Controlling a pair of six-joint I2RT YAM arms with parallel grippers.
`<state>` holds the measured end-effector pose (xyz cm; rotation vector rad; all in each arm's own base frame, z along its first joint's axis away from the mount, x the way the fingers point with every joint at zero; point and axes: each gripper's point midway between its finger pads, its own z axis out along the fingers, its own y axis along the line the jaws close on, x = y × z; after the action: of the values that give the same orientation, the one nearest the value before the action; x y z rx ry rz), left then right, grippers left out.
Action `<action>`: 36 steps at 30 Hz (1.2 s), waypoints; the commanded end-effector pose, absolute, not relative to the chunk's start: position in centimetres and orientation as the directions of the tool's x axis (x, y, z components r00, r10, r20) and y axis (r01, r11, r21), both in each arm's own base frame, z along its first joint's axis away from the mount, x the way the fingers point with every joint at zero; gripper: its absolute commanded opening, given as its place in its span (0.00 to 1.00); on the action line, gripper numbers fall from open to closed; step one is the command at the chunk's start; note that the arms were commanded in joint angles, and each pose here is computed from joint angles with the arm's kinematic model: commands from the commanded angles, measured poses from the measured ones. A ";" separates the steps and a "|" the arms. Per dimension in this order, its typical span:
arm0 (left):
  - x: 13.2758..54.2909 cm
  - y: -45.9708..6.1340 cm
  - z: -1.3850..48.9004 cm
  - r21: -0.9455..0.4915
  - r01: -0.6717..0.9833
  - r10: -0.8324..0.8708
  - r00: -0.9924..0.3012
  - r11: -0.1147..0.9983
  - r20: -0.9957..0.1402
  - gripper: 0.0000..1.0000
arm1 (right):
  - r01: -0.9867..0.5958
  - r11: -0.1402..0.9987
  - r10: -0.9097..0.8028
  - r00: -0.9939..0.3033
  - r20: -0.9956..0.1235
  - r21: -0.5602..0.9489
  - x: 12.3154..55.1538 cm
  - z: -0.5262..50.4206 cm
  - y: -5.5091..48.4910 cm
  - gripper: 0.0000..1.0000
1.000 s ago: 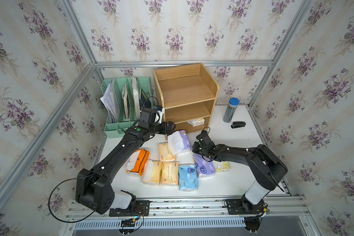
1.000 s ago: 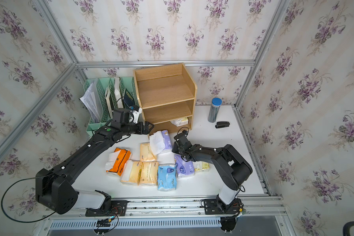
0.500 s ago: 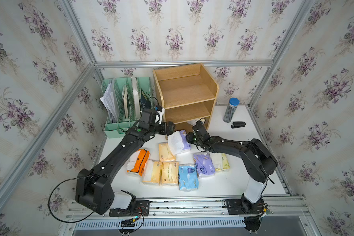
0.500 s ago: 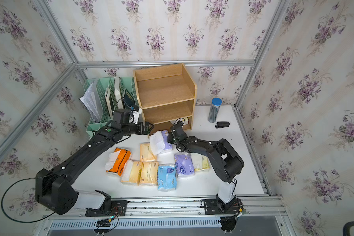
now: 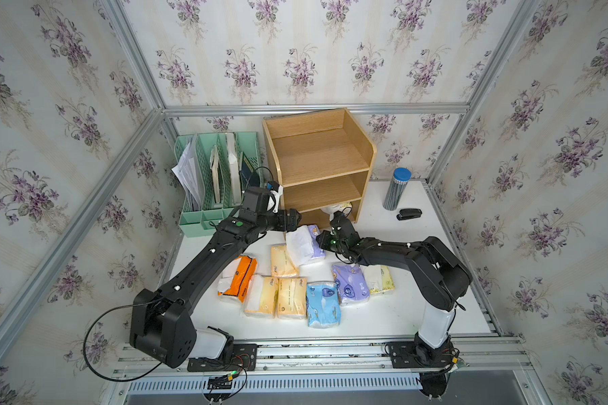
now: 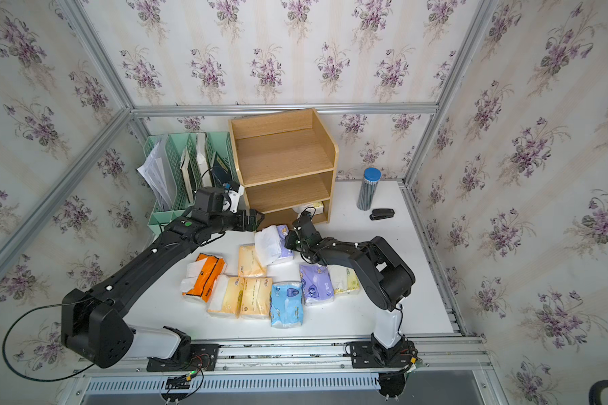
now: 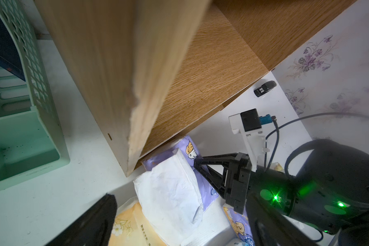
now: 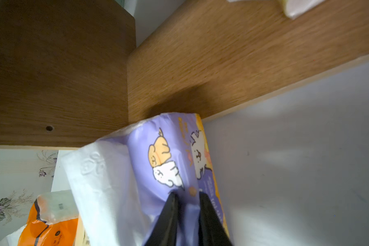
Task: Remove the tissue boxes from the shelf
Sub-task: Move the box of tissues to the center of the board, then pick up a box of tissues from the shelf.
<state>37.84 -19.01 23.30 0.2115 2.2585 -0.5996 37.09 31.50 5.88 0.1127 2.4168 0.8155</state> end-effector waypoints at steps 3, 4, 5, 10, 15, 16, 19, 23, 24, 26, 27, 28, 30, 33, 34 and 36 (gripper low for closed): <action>38.8 -19.8 23.2 -0.350 0.347 -0.024 -0.679 0.870 -0.733 0.99 | -0.095 0.826 0.228 -0.845 -0.483 0.556 35.5 5.1 30.5 0.03; 38.8 -19.9 23.3 -0.348 0.347 -0.022 -0.679 0.871 -0.734 0.99 | -0.098 0.827 0.226 -0.843 -0.488 0.553 35.4 5.2 30.3 0.02; 38.8 -20.0 23.4 -0.346 0.349 -0.019 -0.680 0.871 -0.733 0.99 | -0.102 0.830 0.222 -0.841 -0.493 0.548 35.2 5.4 30.0 0.01; 38.8 -20.0 23.8 -0.336 0.345 -0.018 -0.674 0.876 -0.739 0.99 | -0.120 0.852 0.187 -0.839 -0.511 0.509 34.0 5.7 28.8 0.00; 38.7 -19.8 23.7 -0.337 0.336 -0.024 -0.676 0.880 -0.737 0.99 | -0.132 0.868 0.154 -0.845 -0.512 0.478 32.5 5.3 27.4 0.00; 38.8 -19.8 23.8 -0.338 0.335 -0.026 -0.676 0.879 -0.737 0.99 | -0.131 0.868 0.154 -0.846 -0.510 0.479 32.2 5.3 27.2 0.00; 38.8 -19.9 24.0 -0.341 0.335 -0.030 -0.674 0.879 -0.738 0.99 | -0.139 0.860 0.152 -0.849 -0.507 0.491 31.1 5.4 27.1 0.00; 38.9 -20.0 24.1 -0.329 0.335 -0.025 -0.667 0.883 -0.745 0.99 | -0.149 0.840 0.152 -0.858 -0.491 0.521 30.0 5.6 27.8 0.09; 39.0 -20.0 24.0 -0.328 0.332 -0.026 -0.666 0.884 -0.745 0.99 | -0.148 0.834 0.158 -0.859 -0.487 0.531 29.9 5.8 27.9 0.17; 39.1 -20.0 24.0 -0.326 0.329 -0.027 -0.666 0.886 -0.746 0.99 | -0.143 0.833 0.174 -0.849 -0.498 0.535 30.1 6.5 27.7 0.28; 39.2 -20.0 24.0 -0.326 0.330 -0.026 -0.666 0.886 -0.746 0.99 | -0.140 0.833 0.188 -0.838 -0.512 0.535 30.3 7.1 27.5 0.33; 39.2 -20.0 24.0 -0.327 0.330 -0.027 -0.666 0.885 -0.746 0.99 | -0.137 0.833 0.201 -0.827 -0.524 0.537 30.5 7.8 27.3 0.37; 39.1 -20.0 24.0 -0.321 0.334 -0.020 -0.665 0.886 -0.747 0.99 | -0.135 0.818 0.238 -0.805 -0.543 0.559 31.0 9.3 26.9 0.44; 39.0 -19.8 23.8 -0.313 0.332 -0.017 -0.661 0.890 -0.751 0.99 | -0.123 0.765 0.324 -0.776 -0.542 0.632 32.2 11.6 26.0 0.46; 39.0 -19.8 24.0 -0.312 0.336 -0.017 -0.655 0.889 -0.755 0.99 | -0.108 0.744 0.356 -0.771 -0.528 0.659 32.6 12.0 25.5 0.46; 38.9 -19.9 23.9 -0.318 0.342 -0.022 -0.649 0.884 -0.761 0.99 | -0.075 0.683 0.452 -0.738 -0.501 0.726 33.8 13.2 23.9 0.46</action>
<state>38.74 -19.92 23.40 0.2197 2.2515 -0.5626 32.56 24.65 11.21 0.1818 2.3027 0.8696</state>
